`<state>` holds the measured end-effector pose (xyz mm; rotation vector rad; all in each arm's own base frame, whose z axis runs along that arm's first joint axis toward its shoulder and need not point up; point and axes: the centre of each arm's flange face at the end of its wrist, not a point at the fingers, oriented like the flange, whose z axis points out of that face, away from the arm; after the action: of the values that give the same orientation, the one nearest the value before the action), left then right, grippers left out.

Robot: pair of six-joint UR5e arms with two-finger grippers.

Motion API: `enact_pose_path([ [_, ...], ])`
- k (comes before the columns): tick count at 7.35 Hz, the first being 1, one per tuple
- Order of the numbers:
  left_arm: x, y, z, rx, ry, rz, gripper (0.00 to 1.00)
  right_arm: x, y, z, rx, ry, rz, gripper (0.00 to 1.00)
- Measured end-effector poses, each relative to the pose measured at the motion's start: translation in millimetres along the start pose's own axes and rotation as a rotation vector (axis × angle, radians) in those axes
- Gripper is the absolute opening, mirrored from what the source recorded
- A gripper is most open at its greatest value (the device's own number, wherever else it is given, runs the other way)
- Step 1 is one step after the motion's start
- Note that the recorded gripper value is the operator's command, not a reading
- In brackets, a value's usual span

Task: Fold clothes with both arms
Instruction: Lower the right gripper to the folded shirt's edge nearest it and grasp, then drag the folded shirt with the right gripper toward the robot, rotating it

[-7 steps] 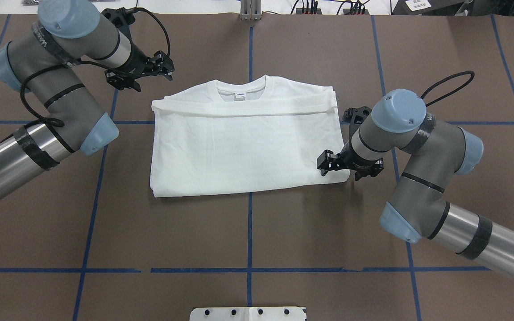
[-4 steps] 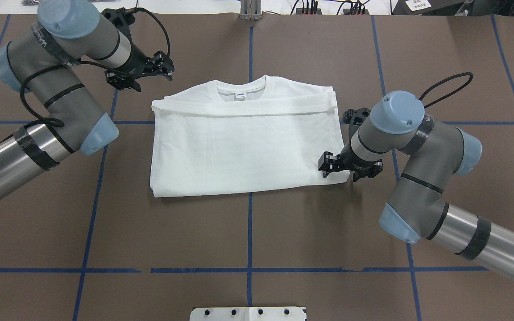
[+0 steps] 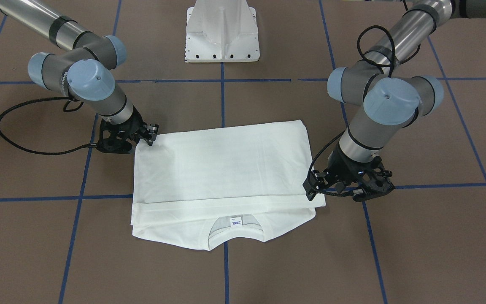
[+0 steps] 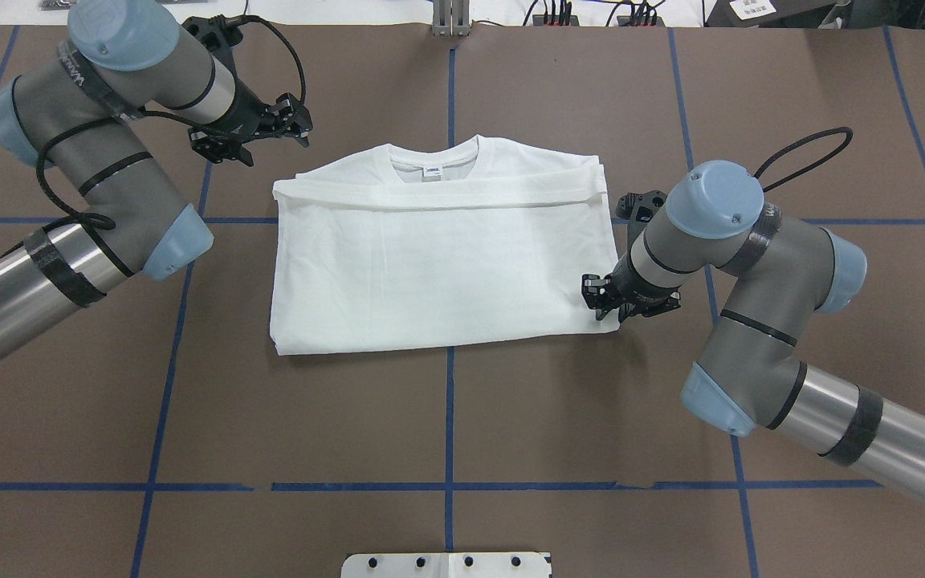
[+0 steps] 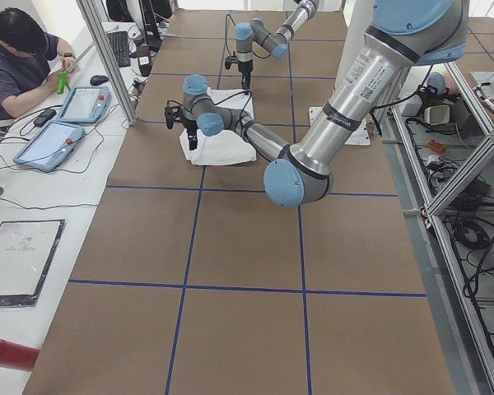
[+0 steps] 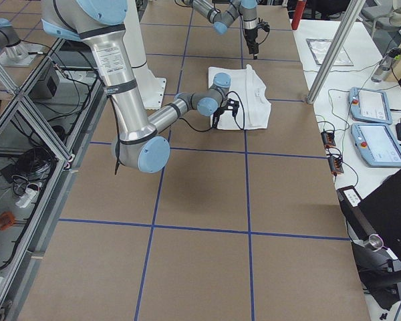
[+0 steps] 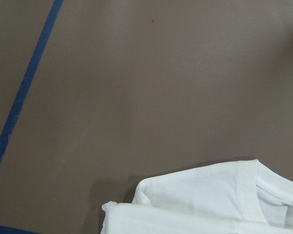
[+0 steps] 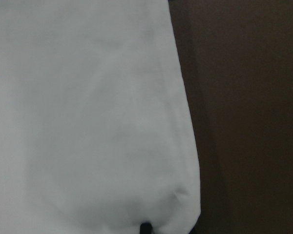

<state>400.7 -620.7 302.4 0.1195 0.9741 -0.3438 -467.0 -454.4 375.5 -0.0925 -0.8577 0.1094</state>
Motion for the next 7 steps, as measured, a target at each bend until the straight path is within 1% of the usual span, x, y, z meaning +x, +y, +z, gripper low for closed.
enact_pose_path([
  [2,0,0,0,-0.001,0.0,-0.001,0.85,3,-4,-5,0.004,0.0,0.008,0.0],
  [4,0,0,0,0.0,0.0,-0.004,0.83,24,-3,-24,0.017,-0.008,0.022,0.0],
  [6,3,1,-1,0.001,0.005,-0.022,0.83,62,10,-37,0.027,0.003,0.036,0.0],
  [7,5,1,-3,0.002,0.008,-0.026,0.86,80,20,-41,0.022,0.012,0.042,0.0],
])
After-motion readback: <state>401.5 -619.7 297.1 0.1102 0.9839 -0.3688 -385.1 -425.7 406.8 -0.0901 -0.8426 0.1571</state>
